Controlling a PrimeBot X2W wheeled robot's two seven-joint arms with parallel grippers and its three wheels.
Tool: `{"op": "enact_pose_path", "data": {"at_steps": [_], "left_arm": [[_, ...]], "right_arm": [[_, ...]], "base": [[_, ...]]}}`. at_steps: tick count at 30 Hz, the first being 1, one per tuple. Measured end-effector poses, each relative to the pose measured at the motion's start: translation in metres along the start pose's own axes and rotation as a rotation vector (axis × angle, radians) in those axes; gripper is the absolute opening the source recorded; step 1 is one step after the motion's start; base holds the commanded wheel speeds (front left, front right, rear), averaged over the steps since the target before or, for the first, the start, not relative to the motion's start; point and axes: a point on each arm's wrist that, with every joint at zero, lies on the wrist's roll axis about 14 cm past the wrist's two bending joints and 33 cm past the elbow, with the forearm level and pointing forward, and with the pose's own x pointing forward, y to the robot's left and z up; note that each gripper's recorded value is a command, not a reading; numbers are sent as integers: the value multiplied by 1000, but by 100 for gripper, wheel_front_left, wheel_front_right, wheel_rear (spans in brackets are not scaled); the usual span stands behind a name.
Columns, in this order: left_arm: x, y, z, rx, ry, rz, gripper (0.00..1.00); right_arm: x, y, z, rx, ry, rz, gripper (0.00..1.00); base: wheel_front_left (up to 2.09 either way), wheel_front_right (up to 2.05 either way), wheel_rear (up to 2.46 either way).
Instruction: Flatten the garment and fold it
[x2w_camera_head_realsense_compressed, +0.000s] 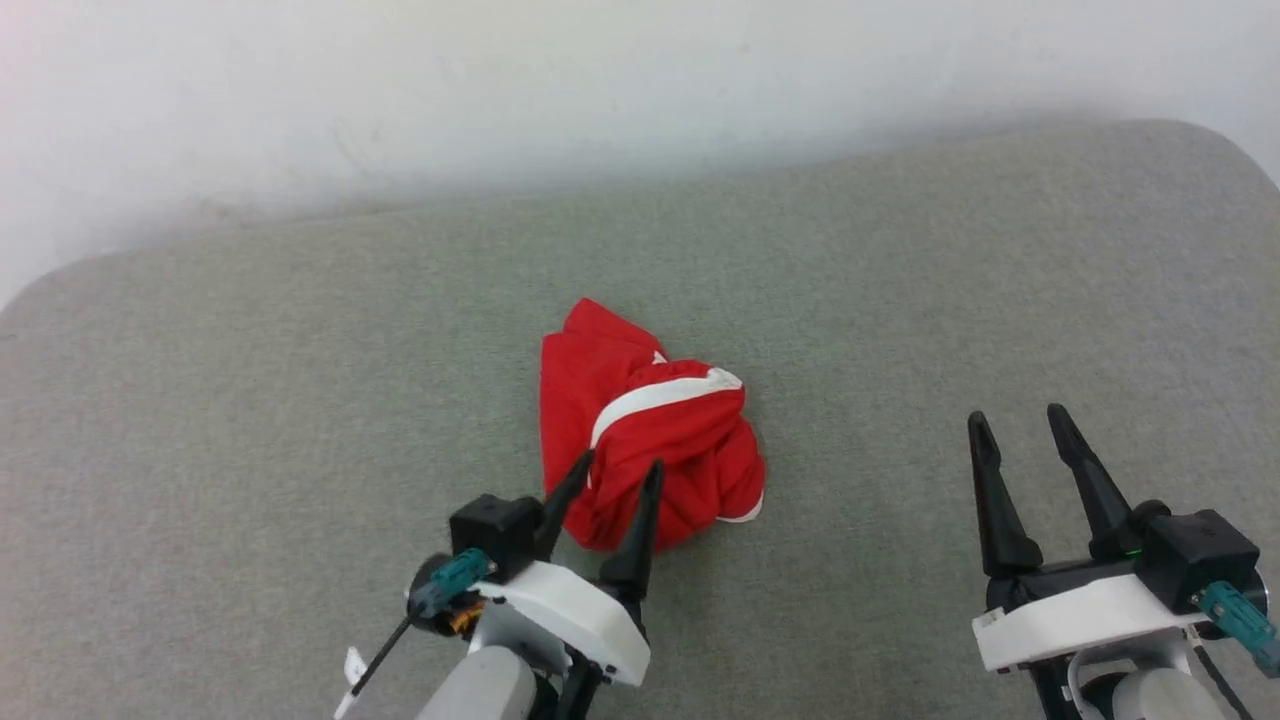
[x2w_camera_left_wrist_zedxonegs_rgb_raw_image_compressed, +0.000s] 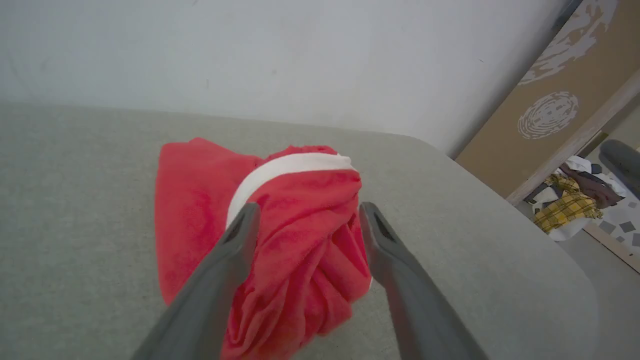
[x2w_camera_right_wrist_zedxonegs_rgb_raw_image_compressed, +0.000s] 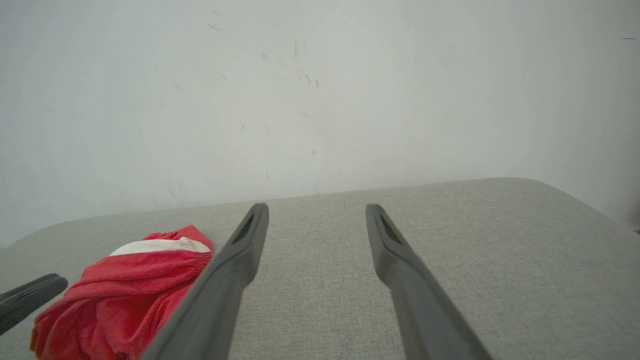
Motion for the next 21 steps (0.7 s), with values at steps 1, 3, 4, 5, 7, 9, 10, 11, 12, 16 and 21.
{"op": "enact_pose_path", "data": {"at_steps": [1, 3, 4, 5, 7, 9, 10, 11, 12, 16, 21], "left_arm": [[-1, 0, 9, 12, -32, 3, 100], [-4, 3, 35, 28, -118, 24, 100], [-7, 6, 49, 40, -163, 40, 100], [-11, 11, 61, 47, -201, 58, 100], [-21, 25, 79, 67, -261, 116, 100], [-33, 42, 93, 92, -305, 184, 100], [-40, 52, 98, 103, -319, 220, 100], [-47, 62, 102, 111, -333, 258, 100], [-55, 72, 104, 122, -339, 291, 100], [-87, 107, 104, 174, -325, 402, 100], [-115, 129, 95, 204, -288, 475, 100]], "right_arm": [[0, 1, 0, 1, 0, 3, 100], [0, 4, 0, -1, 3, 13, 100], [1, 6, -1, -1, 6, 18, 100], [1, 7, -1, 0, 6, 23, 100], [1, 11, -2, 1, 8, 34, 100], [1, 15, -3, 2, 15, 46, 100], [1, 18, -3, 3, 18, 56, 100], [1, 20, -4, 5, 24, 63, 100], [0, 23, -4, 6, 27, 69, 100], [-3, 28, -2, 7, 29, 86, 100], [-8, 31, -5, 10, 54, 95, 100]], "base": [[0, 0, 0], [0, 0, 0], [0, 0, 0], [0, 0, 0], [0, 0, 0], [0, 0, 0], [0, 0, 0], [0, 0, 0], [0, 0, 0], [0, 0, 0], [0, 0, 0]]}}
